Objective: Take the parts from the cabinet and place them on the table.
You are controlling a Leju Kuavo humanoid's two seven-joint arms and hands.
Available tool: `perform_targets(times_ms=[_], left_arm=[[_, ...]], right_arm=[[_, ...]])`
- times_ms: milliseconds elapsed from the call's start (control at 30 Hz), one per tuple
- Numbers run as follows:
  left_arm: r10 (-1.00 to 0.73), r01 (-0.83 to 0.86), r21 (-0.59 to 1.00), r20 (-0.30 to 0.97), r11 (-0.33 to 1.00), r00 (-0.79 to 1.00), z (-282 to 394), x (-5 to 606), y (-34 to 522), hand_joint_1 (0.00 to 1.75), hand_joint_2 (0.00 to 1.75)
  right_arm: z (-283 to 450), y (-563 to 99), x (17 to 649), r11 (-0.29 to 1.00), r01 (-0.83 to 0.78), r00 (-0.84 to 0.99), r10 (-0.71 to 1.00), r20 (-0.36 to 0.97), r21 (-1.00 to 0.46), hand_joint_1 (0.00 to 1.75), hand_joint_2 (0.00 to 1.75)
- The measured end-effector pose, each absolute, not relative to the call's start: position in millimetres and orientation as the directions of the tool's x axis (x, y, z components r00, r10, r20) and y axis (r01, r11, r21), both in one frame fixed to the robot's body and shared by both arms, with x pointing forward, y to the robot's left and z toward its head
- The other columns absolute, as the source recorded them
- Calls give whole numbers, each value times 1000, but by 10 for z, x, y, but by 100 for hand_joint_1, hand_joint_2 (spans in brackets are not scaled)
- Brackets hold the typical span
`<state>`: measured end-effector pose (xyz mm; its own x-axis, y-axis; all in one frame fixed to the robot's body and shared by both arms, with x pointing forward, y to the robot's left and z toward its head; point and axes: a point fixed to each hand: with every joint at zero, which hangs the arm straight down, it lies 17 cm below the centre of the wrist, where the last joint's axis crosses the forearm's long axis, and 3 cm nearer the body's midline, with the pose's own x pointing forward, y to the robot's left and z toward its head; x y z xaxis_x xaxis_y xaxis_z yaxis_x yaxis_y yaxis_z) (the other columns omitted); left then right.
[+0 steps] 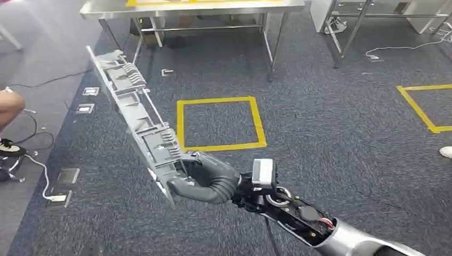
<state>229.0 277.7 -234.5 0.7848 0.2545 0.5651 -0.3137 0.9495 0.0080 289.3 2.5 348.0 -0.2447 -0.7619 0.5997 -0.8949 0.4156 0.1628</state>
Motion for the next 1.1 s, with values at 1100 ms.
perform_targets(times_ms=[1100], left_arm=[[247, -297, -7, 572, 955, 783, -2324, 2331, 2703, 0, 175]], right_arm=[[3350, -12, 3202, 519, -835, -291, -697, 655, 181, 175, 175]])
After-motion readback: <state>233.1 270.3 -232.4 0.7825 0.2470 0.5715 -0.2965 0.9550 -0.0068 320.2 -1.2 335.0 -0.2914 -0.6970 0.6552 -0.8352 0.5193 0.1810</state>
